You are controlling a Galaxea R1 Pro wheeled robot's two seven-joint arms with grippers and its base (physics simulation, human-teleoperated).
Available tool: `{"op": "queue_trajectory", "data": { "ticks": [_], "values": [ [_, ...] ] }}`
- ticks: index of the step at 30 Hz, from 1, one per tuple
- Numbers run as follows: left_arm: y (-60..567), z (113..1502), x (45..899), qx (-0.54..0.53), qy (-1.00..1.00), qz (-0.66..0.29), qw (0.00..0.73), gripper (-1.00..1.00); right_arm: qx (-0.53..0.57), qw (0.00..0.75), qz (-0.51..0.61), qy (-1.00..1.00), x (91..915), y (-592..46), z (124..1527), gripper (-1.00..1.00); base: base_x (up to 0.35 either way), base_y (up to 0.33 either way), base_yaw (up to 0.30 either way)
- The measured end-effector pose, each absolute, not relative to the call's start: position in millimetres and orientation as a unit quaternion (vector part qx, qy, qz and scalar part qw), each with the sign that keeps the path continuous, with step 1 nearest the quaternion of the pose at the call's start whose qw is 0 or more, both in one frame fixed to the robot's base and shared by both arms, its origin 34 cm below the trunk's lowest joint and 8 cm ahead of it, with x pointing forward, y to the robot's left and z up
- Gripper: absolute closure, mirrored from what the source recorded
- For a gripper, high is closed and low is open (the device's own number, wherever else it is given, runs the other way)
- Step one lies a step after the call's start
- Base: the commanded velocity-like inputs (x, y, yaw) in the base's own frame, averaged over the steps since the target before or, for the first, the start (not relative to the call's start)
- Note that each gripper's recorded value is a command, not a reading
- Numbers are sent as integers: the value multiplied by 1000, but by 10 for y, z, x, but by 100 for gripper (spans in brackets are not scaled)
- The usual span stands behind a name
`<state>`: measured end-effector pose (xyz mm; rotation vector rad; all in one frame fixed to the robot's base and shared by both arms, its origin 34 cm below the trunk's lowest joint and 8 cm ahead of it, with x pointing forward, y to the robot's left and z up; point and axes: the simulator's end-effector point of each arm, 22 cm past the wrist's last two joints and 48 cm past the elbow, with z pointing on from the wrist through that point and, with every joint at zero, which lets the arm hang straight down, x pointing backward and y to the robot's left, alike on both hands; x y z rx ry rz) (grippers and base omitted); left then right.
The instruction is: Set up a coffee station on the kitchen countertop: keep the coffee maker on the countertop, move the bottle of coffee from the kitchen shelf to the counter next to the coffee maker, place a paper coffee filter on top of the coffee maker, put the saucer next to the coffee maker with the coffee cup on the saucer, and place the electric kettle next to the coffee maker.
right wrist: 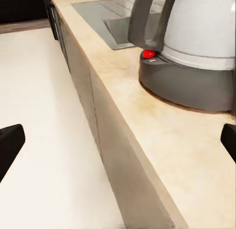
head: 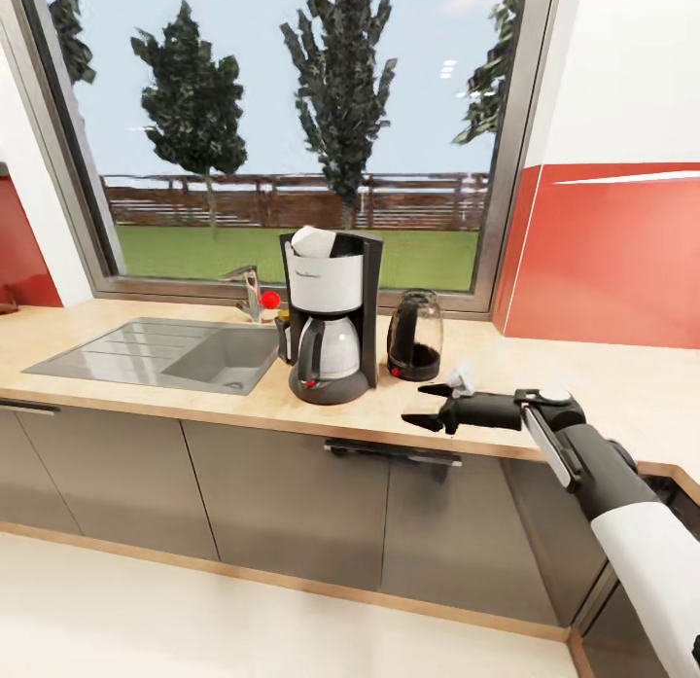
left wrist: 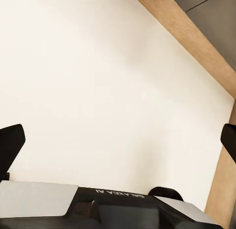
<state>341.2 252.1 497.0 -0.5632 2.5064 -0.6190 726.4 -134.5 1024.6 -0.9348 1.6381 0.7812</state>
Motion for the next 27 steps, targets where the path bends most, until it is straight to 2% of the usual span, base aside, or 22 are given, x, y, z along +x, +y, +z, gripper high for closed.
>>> {"op": "queue_trajectory", "data": {
  "ticks": [11,27],
  "values": [
    [2524,4970,3411,-207,919,-227,247,-100,-421,504,333,677,7042,-1092,10097,-100,-12,10,0],
    [2532,4968,3412,-206,919,-226,247,-100,-420,501,334,679,7046,-1097,10071,-100,-231,193,0]
  ]
}}
